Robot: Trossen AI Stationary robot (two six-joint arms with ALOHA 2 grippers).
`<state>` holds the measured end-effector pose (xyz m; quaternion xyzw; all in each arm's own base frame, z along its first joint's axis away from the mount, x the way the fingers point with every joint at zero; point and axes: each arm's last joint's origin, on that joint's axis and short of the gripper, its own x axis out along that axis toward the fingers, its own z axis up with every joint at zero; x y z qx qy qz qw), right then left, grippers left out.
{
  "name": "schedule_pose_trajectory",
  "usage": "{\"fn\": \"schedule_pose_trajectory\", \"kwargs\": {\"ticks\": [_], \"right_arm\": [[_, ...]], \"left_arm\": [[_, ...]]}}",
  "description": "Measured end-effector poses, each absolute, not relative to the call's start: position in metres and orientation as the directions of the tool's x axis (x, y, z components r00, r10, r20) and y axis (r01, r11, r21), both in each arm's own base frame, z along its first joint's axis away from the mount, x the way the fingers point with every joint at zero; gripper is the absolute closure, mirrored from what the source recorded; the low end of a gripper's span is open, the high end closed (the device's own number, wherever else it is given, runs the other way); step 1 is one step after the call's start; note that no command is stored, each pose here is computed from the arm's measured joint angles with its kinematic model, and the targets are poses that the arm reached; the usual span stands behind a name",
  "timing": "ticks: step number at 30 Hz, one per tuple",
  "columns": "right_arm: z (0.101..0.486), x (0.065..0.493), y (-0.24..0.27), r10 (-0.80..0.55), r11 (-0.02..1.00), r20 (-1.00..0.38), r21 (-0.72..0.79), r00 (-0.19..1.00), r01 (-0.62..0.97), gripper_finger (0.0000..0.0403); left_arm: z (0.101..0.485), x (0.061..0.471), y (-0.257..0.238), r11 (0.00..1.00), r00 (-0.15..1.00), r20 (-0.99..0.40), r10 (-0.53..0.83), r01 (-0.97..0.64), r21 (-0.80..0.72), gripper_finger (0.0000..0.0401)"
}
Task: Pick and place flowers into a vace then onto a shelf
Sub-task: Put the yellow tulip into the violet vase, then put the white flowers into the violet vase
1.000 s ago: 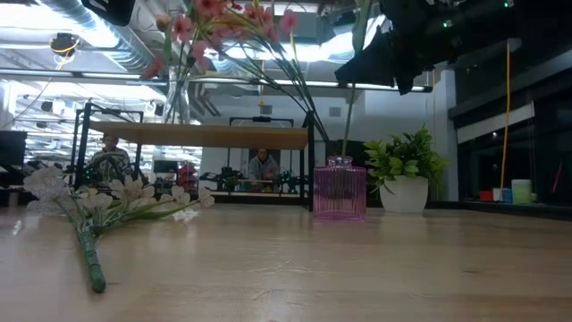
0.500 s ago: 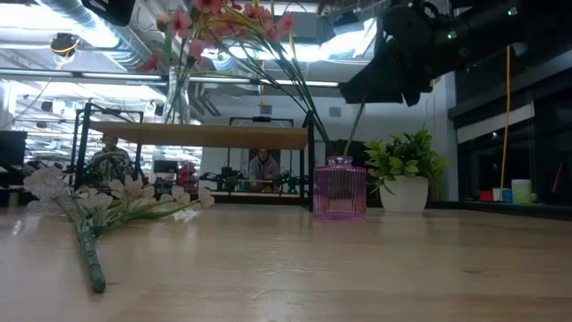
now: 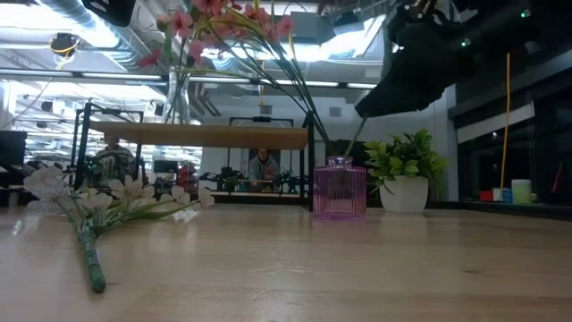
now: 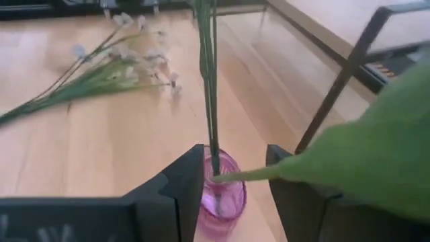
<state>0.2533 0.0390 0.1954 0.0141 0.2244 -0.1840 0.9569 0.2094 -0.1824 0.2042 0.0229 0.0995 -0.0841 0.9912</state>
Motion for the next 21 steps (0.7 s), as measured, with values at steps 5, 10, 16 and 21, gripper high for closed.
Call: {"fn": "schedule_pose_trajectory", "kwargs": {"ticks": [5,10,16,21], "right_arm": [[0.201,0.242,0.038,-0.349,0.925,-0.467,-0.033,0.813,0.379,0.0242],[0.204,0.229,0.043,-0.33,0.928,-0.518,-0.024,0.789,0.372,0.0242],[0.203,0.217,0.056,-0.28,0.941,-0.561,-0.002,0.779,0.337,0.0242],[0.204,0.211,0.072,-0.217,0.964,-0.567,0.003,0.795,0.266,0.0242]], "left_arm": [[0.204,0.21,-0.182,0.987,0.969,-0.199,-0.145,0.154,0.032,0.0303],[0.204,0.21,-0.182,0.987,0.969,-0.199,-0.146,0.155,0.032,0.0303],[0.204,0.21,-0.182,0.987,0.969,-0.199,-0.146,0.155,0.032,0.0303],[0.204,0.21,-0.182,0.987,0.969,-0.199,-0.146,0.155,0.032,0.0303]]}}
